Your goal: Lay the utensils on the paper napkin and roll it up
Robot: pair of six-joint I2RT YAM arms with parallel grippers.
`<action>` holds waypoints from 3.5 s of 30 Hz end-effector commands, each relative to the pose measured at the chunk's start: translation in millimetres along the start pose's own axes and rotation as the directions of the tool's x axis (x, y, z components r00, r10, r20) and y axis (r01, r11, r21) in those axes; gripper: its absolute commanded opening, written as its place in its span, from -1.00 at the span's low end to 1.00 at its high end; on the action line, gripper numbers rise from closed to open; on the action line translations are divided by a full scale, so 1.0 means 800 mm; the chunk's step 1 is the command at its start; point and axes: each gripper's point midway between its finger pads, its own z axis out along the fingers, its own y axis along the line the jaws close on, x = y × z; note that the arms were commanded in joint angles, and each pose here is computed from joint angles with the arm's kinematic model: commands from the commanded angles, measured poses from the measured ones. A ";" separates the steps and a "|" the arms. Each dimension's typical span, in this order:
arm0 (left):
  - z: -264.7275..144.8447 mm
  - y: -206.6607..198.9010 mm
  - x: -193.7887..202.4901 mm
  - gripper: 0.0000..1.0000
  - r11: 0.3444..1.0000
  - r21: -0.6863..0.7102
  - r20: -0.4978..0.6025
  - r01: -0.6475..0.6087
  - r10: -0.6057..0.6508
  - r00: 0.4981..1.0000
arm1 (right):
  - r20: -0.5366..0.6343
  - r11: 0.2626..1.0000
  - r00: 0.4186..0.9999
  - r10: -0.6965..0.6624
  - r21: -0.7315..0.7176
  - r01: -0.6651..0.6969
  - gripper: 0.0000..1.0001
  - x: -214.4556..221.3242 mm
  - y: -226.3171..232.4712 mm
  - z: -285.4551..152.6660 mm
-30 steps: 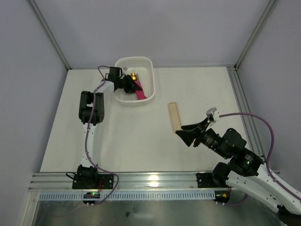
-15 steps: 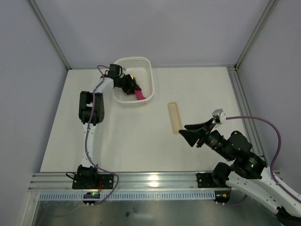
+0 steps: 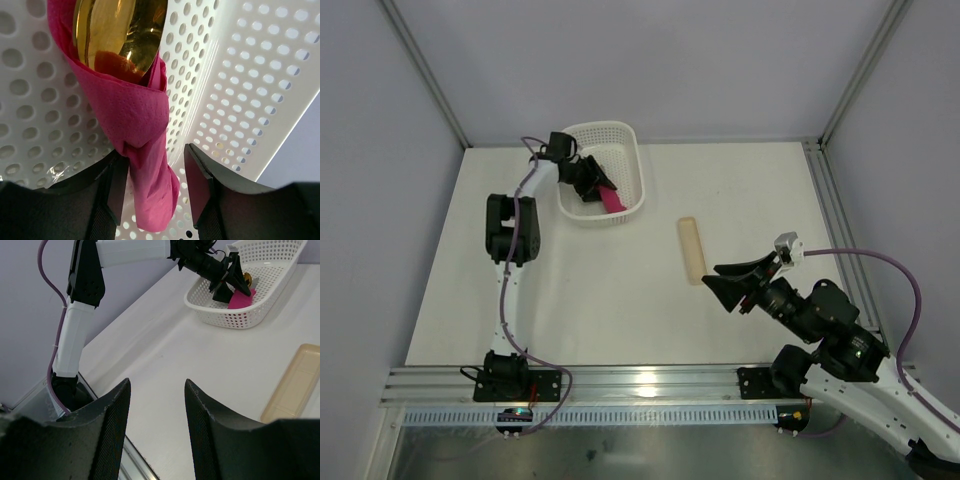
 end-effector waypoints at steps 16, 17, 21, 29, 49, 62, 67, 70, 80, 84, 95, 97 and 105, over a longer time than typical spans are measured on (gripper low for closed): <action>-0.098 -0.025 -0.023 0.15 0.988 -0.152 0.147 -0.017 0.040 0.988 | 0.019 1.000 1.000 -0.014 -0.025 0.014 0.00 -0.020 0.012 0.001; -0.100 -0.025 -0.023 0.15 0.988 -0.154 0.149 -0.021 0.044 0.988 | 0.019 1.000 1.000 -0.012 -0.028 0.013 0.00 -0.019 0.012 0.001; -0.103 -0.026 -0.019 0.12 0.987 -0.153 0.137 -0.044 0.065 0.988 | 0.015 1.000 1.000 -0.006 -0.027 0.007 0.00 -0.016 0.012 0.002; -0.088 -0.043 -0.017 -0.06 0.989 -0.054 0.138 -0.141 0.147 0.979 | -0.001 1.000 1.000 -0.001 -0.018 0.001 0.00 -0.009 0.009 0.009; -0.021 0.004 -0.009 -0.31 0.981 -0.039 0.087 -0.191 0.194 0.977 | -0.037 1.000 0.999 0.001 0.007 -0.001 0.00 0.000 0.004 0.023; -0.104 -0.095 -0.016 -0.14 0.955 0.074 0.188 -0.288 0.271 0.944 | -0.062 0.998 0.998 0.001 0.058 0.003 0.14 -0.007 -0.002 0.020; -0.183 -0.157 0.013 -0.11 0.923 0.090 0.262 -0.373 0.340 0.903 | -0.078 0.990 0.997 -0.005 0.143 0.016 0.63 -0.017 -0.015 0.020; -0.212 -0.177 0.063 -0.10 0.899 0.065 0.265 -0.433 0.403 0.876 | -0.048 0.979 0.999 0.019 0.202 -0.009 0.99 -0.030 -0.023 0.019; -0.284 -0.192 0.291 0.99 0.760 0.146 0.323 -0.633 0.568 0.757 | -0.023 0.893 0.991 0.133 0.436 -0.110 0.99 -0.030 -0.064 0.005; -0.316 -0.181 0.334 0.99 0.728 0.222 0.387 -0.649 0.545 0.744 | -0.042 0.887 0.986 0.159 0.444 -0.124 0.99 -0.021 -0.065 0.007; -0.351 -0.139 0.367 0.99 0.711 0.238 0.433 -0.662 0.532 0.727 | -0.066 0.889 0.983 0.170 0.442 -0.124 0.99 -0.003 -0.069 0.006; -0.355 -0.141 0.369 0.99 0.710 0.249 0.439 -0.659 0.524 0.730 | -0.071 0.888 0.983 0.169 0.445 -0.120 0.99 -0.001 -0.069 0.005; -0.362 -0.153 0.373 0.99 0.693 0.286 0.440 -0.661 0.518 0.733 | -0.046 0.890 0.987 0.156 0.441 -0.120 0.99 -0.010 -0.070 -0.006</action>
